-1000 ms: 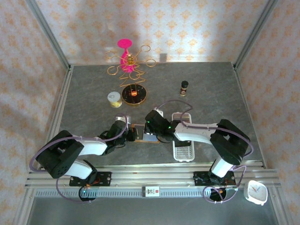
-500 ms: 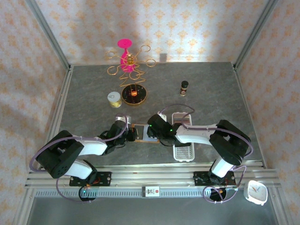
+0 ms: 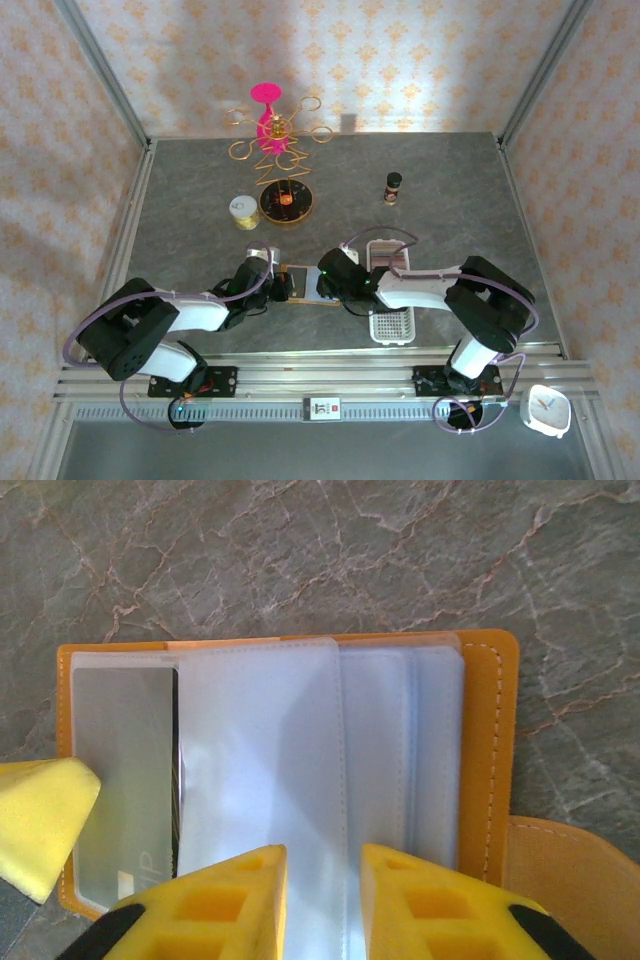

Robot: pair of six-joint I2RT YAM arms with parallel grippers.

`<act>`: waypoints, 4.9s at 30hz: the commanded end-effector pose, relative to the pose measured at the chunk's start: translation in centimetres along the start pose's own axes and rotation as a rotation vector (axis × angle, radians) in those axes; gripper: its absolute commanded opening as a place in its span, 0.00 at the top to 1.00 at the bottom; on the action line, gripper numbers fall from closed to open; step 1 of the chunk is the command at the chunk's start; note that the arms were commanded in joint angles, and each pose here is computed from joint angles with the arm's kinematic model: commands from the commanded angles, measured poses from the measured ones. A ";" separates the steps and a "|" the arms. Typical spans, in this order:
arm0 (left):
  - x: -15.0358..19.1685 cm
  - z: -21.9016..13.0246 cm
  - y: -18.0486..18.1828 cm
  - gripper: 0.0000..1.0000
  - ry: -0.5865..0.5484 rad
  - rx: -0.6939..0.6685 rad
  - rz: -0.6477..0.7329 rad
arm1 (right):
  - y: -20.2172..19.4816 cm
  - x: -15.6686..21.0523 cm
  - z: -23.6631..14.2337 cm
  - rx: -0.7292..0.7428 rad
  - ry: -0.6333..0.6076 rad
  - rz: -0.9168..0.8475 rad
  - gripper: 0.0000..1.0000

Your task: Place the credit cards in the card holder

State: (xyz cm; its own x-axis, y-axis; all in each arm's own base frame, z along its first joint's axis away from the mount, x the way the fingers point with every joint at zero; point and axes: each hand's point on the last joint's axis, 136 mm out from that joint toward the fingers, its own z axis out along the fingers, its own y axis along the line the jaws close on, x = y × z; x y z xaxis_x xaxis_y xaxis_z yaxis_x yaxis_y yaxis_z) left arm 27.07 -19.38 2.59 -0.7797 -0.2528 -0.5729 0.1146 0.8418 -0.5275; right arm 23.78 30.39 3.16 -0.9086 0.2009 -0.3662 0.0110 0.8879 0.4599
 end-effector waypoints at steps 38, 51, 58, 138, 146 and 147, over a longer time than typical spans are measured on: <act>1.5 0.2 0.3 1.00 0.046 0.002 0.011 | 2.8 -0.6 -0.9 -0.111 -0.012 0.026 0.93; 1.5 -0.1 -1.0 1.00 0.044 0.079 -0.009 | 3.0 -1.3 -1.4 -0.123 -0.051 0.035 1.00; 1.6 0.1 -0.9 1.00 0.051 0.070 -0.013 | 5.6 -0.8 -1.6 -0.270 -0.023 0.048 0.93; -2.0 -4.3 -2.2 0.76 -0.193 0.169 -0.035 | -11.3 -0.5 -13.1 0.282 -0.120 -1.894 0.34; -1.9 -4.1 -2.1 0.76 -0.190 0.166 -0.033 | -11.1 -0.3 -11.8 0.248 -0.103 -1.910 0.36; -1.9 -4.1 -2.1 0.76 -0.188 0.166 -0.033 | -11.0 -0.2 -11.7 0.240 -0.102 -1.913 0.36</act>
State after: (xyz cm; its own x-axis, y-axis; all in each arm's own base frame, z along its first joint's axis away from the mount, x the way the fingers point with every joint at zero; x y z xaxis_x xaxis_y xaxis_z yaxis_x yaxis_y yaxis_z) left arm 25.73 -18.03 6.85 -0.6645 -0.3823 -0.6421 0.1705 0.7590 -0.6284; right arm 18.70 15.02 7.51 0.2149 -0.9565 -0.1971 -0.7707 -0.0421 -0.6358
